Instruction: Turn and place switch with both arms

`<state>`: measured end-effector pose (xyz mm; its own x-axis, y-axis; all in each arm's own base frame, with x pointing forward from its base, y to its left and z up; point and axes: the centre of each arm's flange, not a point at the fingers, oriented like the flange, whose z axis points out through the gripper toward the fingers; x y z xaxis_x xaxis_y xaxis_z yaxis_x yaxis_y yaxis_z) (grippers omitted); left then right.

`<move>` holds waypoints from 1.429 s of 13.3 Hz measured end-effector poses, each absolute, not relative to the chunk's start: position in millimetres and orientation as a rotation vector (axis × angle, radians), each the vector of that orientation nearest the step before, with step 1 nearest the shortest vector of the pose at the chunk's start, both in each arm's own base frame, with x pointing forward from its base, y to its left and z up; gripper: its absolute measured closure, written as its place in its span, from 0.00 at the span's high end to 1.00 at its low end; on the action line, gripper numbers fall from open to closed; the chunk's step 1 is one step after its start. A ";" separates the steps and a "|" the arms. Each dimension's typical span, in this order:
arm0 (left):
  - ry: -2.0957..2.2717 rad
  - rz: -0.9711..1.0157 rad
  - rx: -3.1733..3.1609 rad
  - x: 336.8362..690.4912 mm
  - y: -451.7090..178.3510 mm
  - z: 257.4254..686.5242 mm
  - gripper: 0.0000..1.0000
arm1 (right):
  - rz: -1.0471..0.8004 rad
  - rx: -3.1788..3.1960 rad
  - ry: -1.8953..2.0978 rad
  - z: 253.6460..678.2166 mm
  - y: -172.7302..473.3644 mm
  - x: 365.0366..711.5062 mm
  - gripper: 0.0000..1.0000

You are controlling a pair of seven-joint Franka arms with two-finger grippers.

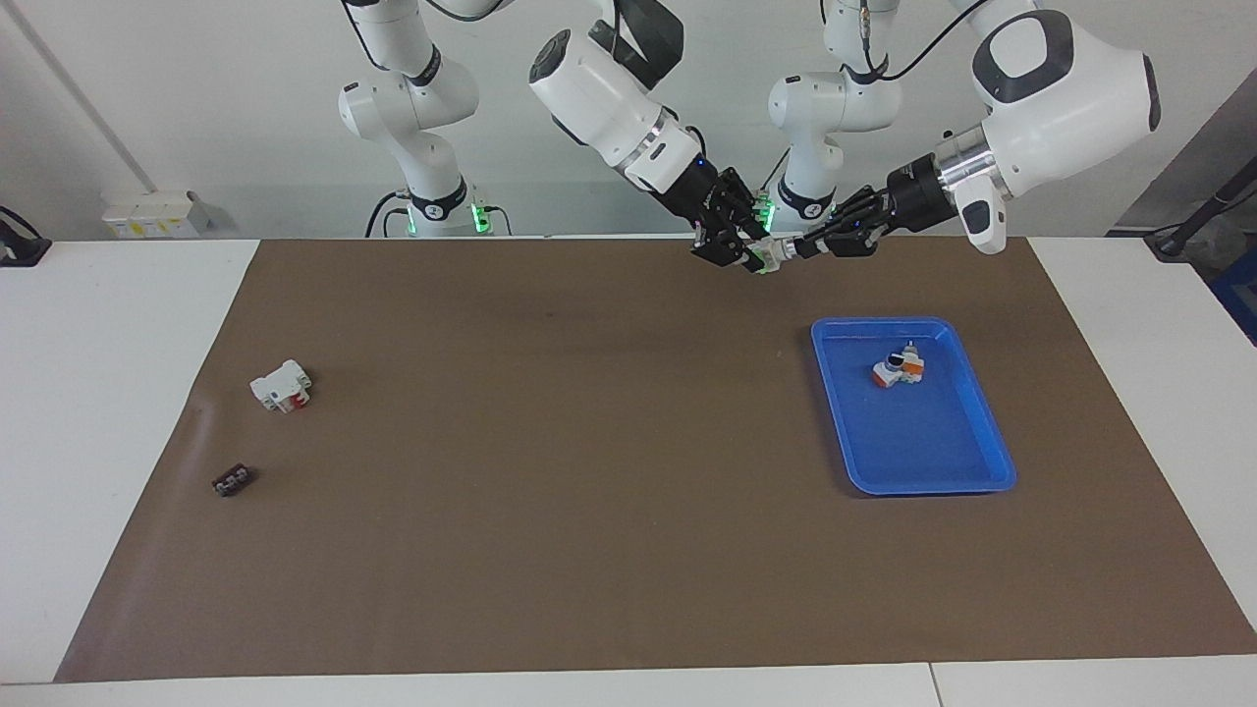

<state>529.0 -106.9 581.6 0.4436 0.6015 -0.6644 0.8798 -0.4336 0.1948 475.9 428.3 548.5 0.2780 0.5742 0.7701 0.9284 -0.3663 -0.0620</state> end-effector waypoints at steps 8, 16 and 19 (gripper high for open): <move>1.378 -0.406 2.462 537.6 -71.4 564.1 0.10 | -0.924 -2.178 -1.216 533.2 356.9 526.8 1.00; 1.221 0.086 2.705 534.9 5.7 492.7 0.10 | -0.954 -2.439 -0.947 515.6 173.9 608.0 1.00; 1.163 0.147 2.824 527.5 3.7 467.2 0.10 | -0.940 -2.587 -0.903 512.7 127.7 619.5 1.00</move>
